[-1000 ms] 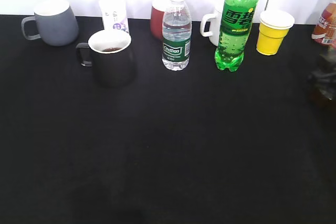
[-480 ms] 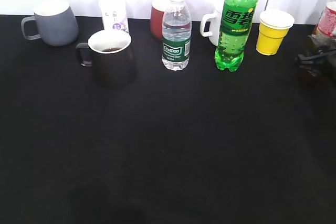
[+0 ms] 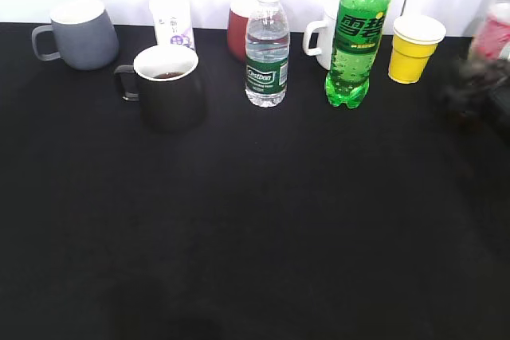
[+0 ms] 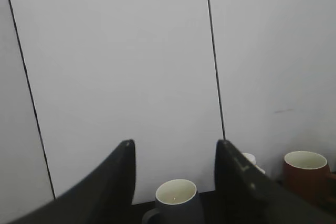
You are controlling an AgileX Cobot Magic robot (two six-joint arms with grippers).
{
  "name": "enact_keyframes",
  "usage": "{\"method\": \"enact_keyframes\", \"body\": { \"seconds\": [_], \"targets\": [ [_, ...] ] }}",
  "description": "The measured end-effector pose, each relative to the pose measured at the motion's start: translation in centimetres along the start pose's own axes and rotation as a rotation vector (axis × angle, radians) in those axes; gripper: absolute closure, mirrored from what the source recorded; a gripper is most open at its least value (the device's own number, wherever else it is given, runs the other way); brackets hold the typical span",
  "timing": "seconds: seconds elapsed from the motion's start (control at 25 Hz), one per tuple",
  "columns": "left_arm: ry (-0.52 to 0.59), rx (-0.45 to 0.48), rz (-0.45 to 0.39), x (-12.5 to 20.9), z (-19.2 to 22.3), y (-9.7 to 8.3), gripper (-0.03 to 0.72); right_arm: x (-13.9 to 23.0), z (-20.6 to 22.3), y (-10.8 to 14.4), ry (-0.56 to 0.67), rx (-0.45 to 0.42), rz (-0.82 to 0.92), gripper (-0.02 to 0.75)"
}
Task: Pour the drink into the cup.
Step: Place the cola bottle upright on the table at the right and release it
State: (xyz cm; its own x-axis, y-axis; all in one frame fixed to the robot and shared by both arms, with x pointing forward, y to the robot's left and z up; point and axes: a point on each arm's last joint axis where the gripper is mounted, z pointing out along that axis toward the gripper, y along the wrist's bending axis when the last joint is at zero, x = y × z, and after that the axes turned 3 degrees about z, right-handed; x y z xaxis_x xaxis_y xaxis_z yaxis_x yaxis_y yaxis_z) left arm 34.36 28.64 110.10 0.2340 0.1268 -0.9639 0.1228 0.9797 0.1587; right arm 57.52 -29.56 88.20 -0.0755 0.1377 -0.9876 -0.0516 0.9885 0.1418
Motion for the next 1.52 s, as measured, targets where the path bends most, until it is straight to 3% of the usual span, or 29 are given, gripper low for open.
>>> {"method": "enact_keyframes", "body": {
  "seconds": [0.04,0.12,0.44,1.0,1.16,1.52],
  "targets": [
    [0.000,0.000,0.000,0.0,0.0,0.0,0.314,0.5,0.0,-0.1,0.036,0.004,0.012,0.181],
    [0.000,0.000,0.000,0.0,0.0,0.0,0.314,1.0,-0.1,-0.1,0.067,0.008,0.022,0.153],
    [0.000,0.000,0.000,0.0,0.0,0.0,0.314,0.7,-2.4,0.0,0.109,0.029,0.032,0.151],
    [0.043,-0.015,0.000,0.4,0.0,0.1,0.314,0.5,-2.6,0.1,0.109,0.019,-0.029,0.142],
    [0.046,-0.016,0.000,0.4,0.0,0.1,0.314,0.6,-4.4,-0.3,0.138,0.073,-0.018,0.142],
    [0.057,-0.019,0.000,0.5,0.0,0.2,0.314,-1.0,-6.3,0.1,0.112,0.073,-0.019,0.143]
  ]
}}
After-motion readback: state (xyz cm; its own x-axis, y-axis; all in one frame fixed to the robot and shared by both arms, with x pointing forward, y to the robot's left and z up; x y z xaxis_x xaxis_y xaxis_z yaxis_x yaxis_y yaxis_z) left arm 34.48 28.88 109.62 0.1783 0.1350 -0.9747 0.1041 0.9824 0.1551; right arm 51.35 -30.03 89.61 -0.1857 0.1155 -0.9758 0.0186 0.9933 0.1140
